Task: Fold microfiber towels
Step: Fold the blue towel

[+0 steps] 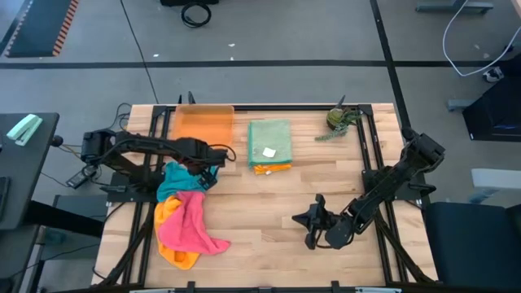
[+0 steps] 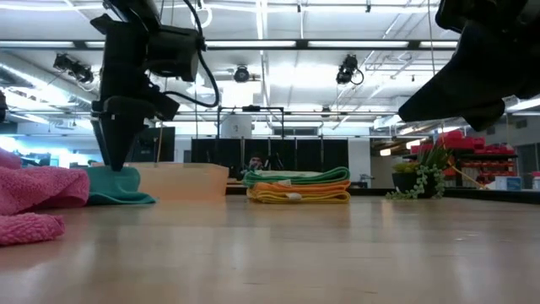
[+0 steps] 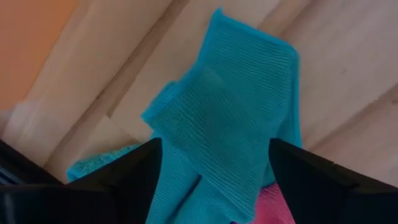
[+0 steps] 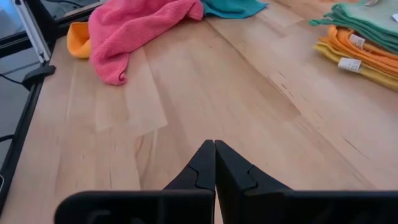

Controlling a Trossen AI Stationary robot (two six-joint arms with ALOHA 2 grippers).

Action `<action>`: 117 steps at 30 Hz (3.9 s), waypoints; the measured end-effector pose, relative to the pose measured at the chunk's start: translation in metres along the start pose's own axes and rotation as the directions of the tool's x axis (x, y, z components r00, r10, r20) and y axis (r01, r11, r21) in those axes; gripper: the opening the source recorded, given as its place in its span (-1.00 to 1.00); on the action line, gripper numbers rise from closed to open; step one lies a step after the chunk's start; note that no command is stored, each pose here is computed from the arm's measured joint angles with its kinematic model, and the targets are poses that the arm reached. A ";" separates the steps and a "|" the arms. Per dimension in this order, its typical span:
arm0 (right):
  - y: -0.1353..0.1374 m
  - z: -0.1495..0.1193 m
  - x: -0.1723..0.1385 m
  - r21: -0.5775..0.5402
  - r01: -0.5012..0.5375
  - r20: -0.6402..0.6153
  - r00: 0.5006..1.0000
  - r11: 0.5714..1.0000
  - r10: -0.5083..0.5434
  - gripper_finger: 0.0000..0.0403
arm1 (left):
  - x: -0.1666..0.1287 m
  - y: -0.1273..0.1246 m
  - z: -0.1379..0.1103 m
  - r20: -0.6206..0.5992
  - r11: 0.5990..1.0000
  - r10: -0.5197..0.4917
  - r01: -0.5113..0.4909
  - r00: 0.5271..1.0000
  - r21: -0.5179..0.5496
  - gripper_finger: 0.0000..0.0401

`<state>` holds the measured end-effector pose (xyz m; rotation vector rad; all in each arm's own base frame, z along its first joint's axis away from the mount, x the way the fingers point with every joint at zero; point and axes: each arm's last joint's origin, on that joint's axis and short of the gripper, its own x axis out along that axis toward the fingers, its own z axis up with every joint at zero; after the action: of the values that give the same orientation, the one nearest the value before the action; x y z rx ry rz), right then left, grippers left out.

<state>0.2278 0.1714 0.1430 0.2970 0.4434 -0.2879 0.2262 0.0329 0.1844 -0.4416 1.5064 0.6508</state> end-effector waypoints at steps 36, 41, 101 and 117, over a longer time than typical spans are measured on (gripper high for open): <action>-0.021 0.057 -0.061 -0.086 -0.125 -0.035 0.992 0.988 0.123 -0.97 | -0.225 -0.084 0.038 0.697 0.805 -0.570 0.128 0.434 0.579 -0.96; -0.033 0.071 -0.092 0.034 -0.240 -0.088 0.966 0.970 0.242 -0.97 | -0.207 -0.113 0.021 0.641 0.745 -0.633 0.117 0.434 0.657 -0.93; -0.074 0.007 0.051 0.144 0.308 -0.362 0.901 0.941 -0.239 -0.02 | -0.010 -0.169 0.009 0.465 0.678 -0.435 -0.060 0.771 0.733 0.09; -0.075 0.006 0.050 0.052 0.277 -0.382 0.893 0.959 -0.238 -0.10 | -0.037 -0.180 -0.001 0.371 0.600 -0.465 -0.022 0.804 0.800 -0.92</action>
<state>0.2486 0.0906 0.1087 0.3989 0.8501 -0.5204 0.3430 -0.1088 0.1982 0.2337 0.9922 -0.1496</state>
